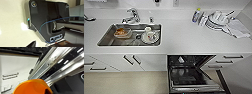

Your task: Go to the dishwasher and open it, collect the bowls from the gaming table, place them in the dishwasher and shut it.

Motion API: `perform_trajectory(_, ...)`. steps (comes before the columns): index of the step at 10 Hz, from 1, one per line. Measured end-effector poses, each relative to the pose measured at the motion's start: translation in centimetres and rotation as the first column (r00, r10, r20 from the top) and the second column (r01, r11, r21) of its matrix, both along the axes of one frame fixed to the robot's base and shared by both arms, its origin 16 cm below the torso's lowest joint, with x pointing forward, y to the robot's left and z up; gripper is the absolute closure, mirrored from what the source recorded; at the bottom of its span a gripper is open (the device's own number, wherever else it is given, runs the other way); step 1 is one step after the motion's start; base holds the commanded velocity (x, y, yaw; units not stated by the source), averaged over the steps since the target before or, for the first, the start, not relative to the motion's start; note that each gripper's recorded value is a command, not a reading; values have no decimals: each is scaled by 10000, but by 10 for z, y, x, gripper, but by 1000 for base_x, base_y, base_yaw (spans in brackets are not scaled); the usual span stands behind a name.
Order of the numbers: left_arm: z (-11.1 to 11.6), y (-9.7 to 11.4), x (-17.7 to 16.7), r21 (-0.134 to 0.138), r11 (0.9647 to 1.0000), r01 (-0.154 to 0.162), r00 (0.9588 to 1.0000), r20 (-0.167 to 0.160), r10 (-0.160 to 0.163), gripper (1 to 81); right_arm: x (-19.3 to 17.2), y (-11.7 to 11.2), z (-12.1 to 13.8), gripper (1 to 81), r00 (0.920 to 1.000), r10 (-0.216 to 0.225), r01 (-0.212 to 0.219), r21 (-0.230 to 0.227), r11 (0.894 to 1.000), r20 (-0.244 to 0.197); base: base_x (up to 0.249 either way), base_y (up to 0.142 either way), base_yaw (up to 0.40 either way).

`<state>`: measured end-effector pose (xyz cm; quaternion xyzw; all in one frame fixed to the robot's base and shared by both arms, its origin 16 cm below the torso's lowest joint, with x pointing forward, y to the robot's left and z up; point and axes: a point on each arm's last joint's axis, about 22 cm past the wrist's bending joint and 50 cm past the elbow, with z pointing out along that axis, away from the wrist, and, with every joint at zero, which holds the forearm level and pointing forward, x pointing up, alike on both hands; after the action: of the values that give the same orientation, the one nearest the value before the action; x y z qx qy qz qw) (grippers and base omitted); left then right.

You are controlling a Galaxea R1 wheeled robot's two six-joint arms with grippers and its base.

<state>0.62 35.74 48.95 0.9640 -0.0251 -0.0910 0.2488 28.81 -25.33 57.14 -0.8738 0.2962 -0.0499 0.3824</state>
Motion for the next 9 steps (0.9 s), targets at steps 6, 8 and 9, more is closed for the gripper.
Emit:
perform_trajectory(6, 0, -76, -122, -946, 9942, -511, 9985, -256, 489, 10, 96, 36, -17, 811, 9968, -723, 708, 463, 9964, 327, 0, 0, 0)
perform_trajectory(8, 10, -92, -162, -1062, 9935, -419, 9978, -547, 362, 10, 113, 60, -23, 811, 9965, -786, 764, 695, 9946, 296, 0, 0, 0)
perform_trajectory(9, 16, -96, -181, -1036, 9941, -307, 9972, -716, 234, 10, 136, 56, -22, 811, 9940, -986, 955, 640, 9934, 465, 0, 0, 0)
